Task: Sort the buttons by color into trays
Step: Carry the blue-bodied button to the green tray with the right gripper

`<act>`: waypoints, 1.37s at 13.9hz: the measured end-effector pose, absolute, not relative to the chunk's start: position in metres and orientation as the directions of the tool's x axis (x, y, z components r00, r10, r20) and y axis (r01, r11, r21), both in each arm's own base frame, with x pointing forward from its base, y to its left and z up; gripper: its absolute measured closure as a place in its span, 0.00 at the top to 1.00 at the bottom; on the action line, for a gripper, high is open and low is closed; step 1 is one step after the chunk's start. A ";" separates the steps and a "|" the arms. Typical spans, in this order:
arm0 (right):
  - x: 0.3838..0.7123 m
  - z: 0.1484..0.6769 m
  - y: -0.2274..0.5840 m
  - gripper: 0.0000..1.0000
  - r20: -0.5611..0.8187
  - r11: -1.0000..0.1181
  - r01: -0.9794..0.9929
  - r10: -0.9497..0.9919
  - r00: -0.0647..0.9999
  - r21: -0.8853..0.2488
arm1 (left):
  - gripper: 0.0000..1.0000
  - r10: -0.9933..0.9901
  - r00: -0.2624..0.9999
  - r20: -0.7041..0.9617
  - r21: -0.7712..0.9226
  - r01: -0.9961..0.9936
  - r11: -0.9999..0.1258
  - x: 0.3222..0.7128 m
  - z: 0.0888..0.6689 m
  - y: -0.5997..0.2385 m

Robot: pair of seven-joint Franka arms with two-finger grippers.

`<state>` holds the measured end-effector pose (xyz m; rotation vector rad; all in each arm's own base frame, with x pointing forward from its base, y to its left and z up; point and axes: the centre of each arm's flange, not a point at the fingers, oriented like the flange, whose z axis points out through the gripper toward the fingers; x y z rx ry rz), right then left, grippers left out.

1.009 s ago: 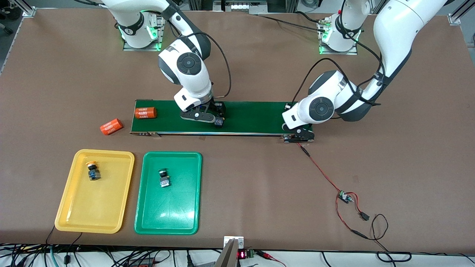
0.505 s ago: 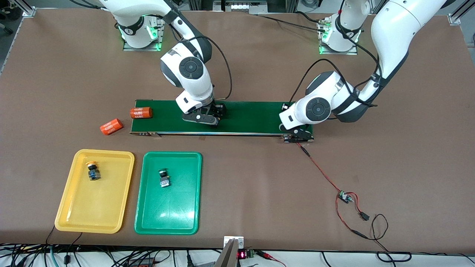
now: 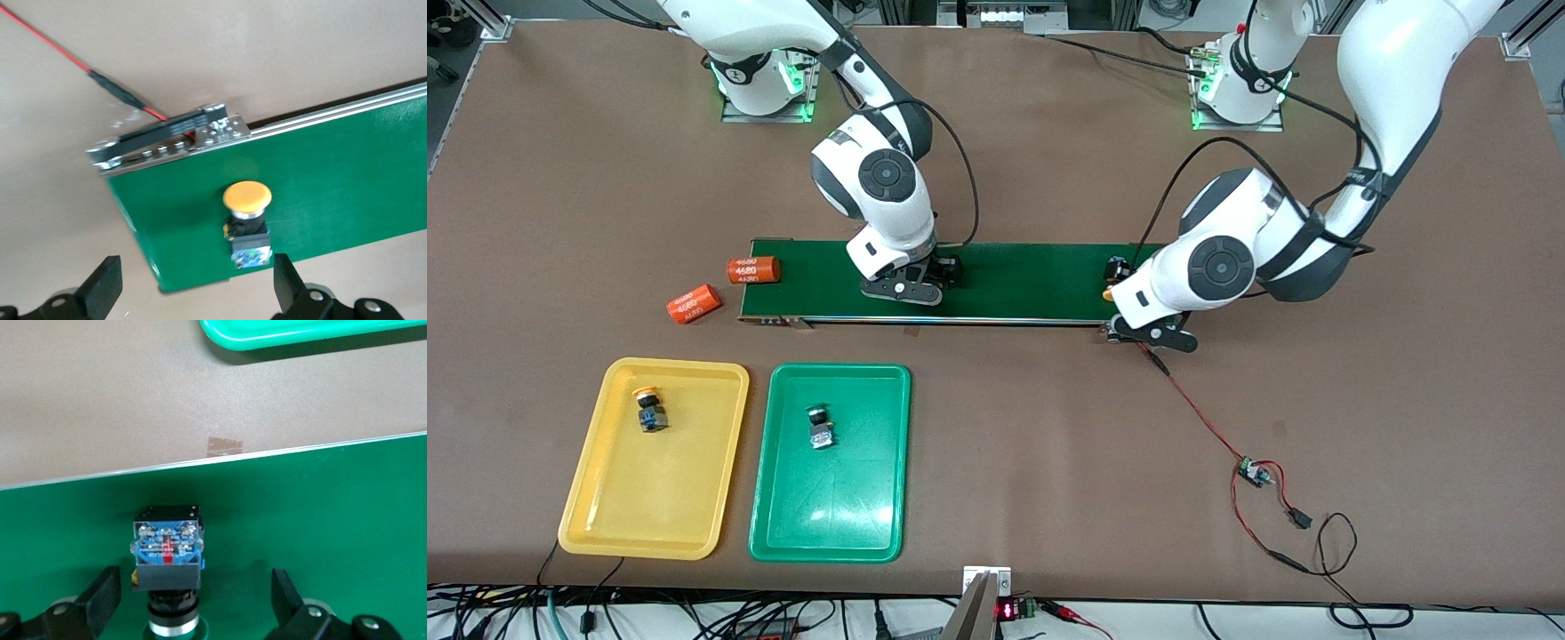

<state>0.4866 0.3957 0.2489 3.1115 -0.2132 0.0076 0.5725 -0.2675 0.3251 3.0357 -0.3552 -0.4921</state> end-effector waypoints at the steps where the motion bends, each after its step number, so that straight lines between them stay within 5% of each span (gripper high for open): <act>1: 0.487 0.248 0.395 1.00 0.010 -0.991 -0.132 -0.132 0.991 0.026 | 1.00 -0.219 0.930 -0.297 0.070 -0.208 -0.976 0.577 0.338 -0.263; 3: 0.488 0.246 0.394 0.96 0.013 -0.991 -0.127 -0.127 0.992 0.033 | 1.00 -0.185 0.944 -0.273 0.048 -0.178 -0.983 0.590 0.370 -0.247; 6: 0.489 0.242 0.391 0.65 0.010 -0.991 -0.131 -0.131 0.991 0.039 | 1.00 -0.127 0.956 -0.264 0.023 -0.126 -0.992 0.611 0.428 -0.217; 8: 0.491 0.241 0.389 0.61 0.011 -0.990 -0.135 -0.135 0.991 0.042 | 1.00 -0.090 0.964 -0.249 0.020 -0.088 -0.996 0.623 0.451 -0.197; 10: 0.496 0.241 0.384 0.42 0.016 -0.988 -0.145 -0.144 0.989 0.044 | 1.00 -0.038 0.971 -0.237 0.011 -0.037 -0.999 0.635 0.456 -0.169; 14: 0.523 0.258 0.366 0.42 0.025 -0.980 -0.181 -0.179 0.984 0.079 | 1.00 0.100 0.975 -0.199 -0.054 0.091 -0.994 0.649 0.471 -0.103; 19: 0.583 0.328 0.334 0.42 -0.008 -0.984 -0.156 -0.157 0.987 0.084 | 1.00 0.139 0.979 -0.150 0.072 0.151 -0.986 0.652 0.507 -0.022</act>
